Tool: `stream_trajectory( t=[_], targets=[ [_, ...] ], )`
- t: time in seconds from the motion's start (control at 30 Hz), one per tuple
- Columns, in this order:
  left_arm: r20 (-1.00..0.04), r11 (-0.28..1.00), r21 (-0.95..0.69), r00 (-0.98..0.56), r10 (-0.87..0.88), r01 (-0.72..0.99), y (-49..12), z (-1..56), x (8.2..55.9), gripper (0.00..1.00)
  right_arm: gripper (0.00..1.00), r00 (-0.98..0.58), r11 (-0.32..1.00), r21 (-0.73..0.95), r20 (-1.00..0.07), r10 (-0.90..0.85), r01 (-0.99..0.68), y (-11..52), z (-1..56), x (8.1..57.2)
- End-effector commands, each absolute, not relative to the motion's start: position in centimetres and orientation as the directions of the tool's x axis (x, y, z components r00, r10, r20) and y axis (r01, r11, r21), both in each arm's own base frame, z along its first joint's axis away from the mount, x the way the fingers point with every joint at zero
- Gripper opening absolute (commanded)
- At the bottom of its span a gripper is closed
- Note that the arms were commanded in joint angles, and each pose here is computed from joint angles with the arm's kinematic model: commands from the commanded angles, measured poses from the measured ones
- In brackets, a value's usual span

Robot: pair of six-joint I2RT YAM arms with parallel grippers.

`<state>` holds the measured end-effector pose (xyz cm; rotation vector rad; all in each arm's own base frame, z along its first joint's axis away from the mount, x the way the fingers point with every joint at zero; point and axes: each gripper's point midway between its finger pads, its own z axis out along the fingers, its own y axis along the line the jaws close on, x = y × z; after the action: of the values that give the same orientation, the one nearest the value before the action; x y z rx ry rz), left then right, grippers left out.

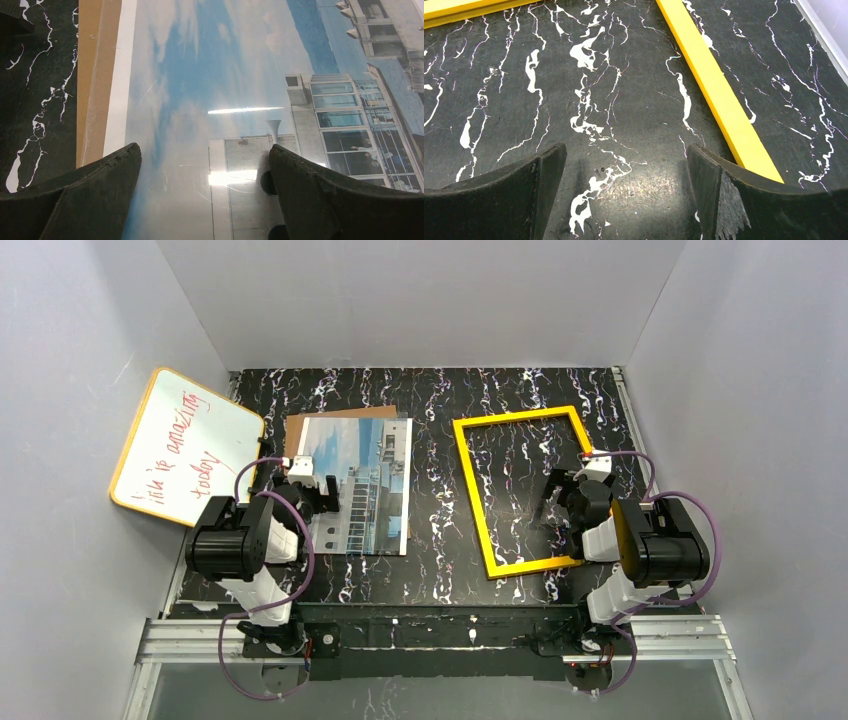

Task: Put the photo into the frame
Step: Turn over the photo frame at the center of the board.

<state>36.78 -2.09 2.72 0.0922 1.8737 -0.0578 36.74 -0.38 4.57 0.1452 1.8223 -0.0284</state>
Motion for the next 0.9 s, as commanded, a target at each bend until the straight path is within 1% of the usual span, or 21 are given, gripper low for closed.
stream_trajectory(
  t=[0.0, 0.23, 0.3, 0.33, 0.37, 0.4, 0.43, 0.47, 0.5, 0.53, 0.57, 0.6, 0.63, 0.67, 0.73, 0.8, 0.87],
  targets=[
    [-0.958, 0.996, 0.015, -0.284, 0.038, 0.085, -2.0, 3.1, 36.9, 0.98, 0.99, -0.182, 0.992, 0.049, -0.981, 0.069, 0.112, -0.5, 6.4, 37.5],
    [-0.959, 0.997, 0.013, -0.283, 0.036, 0.082, -1.9, 3.2, 37.0, 0.98, 0.99, -0.183, 0.992, 0.050, -0.981, 0.070, 0.113, -0.6, 6.3, 37.5],
    [-0.958, 0.998, 0.001, -0.285, 0.021, 0.070, -1.8, 3.9, 37.6, 0.98, 0.99, -0.170, 0.990, 0.051, -0.983, 0.073, 0.130, -0.8, 6.6, 37.6],
    [-0.947, 0.999, -0.001, -0.320, 0.015, 0.050, -1.3, 4.2, 38.2, 0.98, 0.99, -0.162, 0.980, 0.063, -0.982, 0.094, 0.189, -1.7, 6.8, 37.5],
    [-0.929, 0.999, -0.024, -0.370, -0.013, 0.024, -1.0, 4.7, 39.0, 0.98, 0.99, -0.169, 0.975, 0.078, -0.979, 0.115, 0.209, -2.0, 7.0, 37.3],
    [-0.907, 1.000, -0.005, -0.422, -0.004, 0.000, -0.4, 5.3, 39.8, 0.98, 0.99, -0.148, 0.977, 0.074, -0.983, 0.104, 0.198, -1.9, 7.8, 37.4],
    [-0.879, 0.999, 0.034, -0.475, 0.039, 0.020, -0.2, 6.0, 40.6, 0.98, 0.99, -0.130, 0.977, 0.067, -0.987, 0.095, 0.204, -2.0, 8.9, 37.5],
    [-0.851, 0.998, 0.056, -0.522, 0.065, 0.033, -0.1, 6.7, 41.1, 0.98, 0.99, -0.158, 0.971, 0.071, -0.981, 0.108, 0.227, -2.2, 9.2, 37.4],
    [-0.815, 0.995, 0.078, -0.572, 0.096, 0.056, 0.0, 7.5, 41.6, 0.98, 0.99, -0.181, 0.959, 0.090, -0.973, 0.142, 0.268, -2.6, 9.8, 37.6],
    [-0.779, 0.992, 0.096, -0.614, 0.125, 0.081, 0.0, 8.1, 42.0, 0.98, 0.99, -0.176, 0.926, 0.140, -0.961, 0.212, 0.350, -3.5, 10.5, 37.8],
    [-0.747, 0.991, 0.102, -0.651, 0.137, 0.091, 0.2, 8.8, 42.2, 0.98, 0.99, -0.155, 0.858, 0.217, -0.934, 0.321, 0.466, -4.7, 10.8, 37.7],
    [-0.705, 0.989, 0.104, -0.693, 0.151, 0.109, 0.2, 9.3, 42.2, 0.98, 0.99, -0.112, 0.777, 0.307, -0.895, 0.432, 0.549, -5.3, 11.2, 37.7],
    [-0.675, 0.987, 0.083, -0.721, 0.157, 0.137, 0.0, 9.7, 42.1, 0.98, 0.99, -0.111, 0.732, 0.355, -0.857, 0.504, 0.582, -5.2, 11.2, 37.7],
    [-0.655, 0.986, 0.057, -0.740, 0.155, 0.156, -0.5, 10.4, 42.2, 0.98, 0.99, -0.129, 0.714, 0.390, -0.822, 0.554, 0.581, -4.8, 11.4, 38.1],
    [-0.626, 0.989, -0.008, -0.772, 0.111, 0.149, 0.2, 11.4, 42.1, 0.98, 0.99, -0.222, 0.745, 0.433, -0.770, 0.599, 0.508, -2.5, 12.0, 39.2],
    [-0.605, 0.988, -0.055, -0.792, 0.083, 0.145, 0.0, 12.4, 42.0, 0.98, 0.99, -0.368, 0.798, 0.468, -0.715, 0.594, 0.380, 0.9, 12.6, 40.1],
    [-0.592, 0.985, -0.085, -0.803, 0.072, 0.151, -0.2, 13.5, 41.9, 0.98, 0.99, -0.480, 0.828, 0.487, -0.676, 0.559, 0.279, 3.7, 13.1, 40.6]
  ],
)
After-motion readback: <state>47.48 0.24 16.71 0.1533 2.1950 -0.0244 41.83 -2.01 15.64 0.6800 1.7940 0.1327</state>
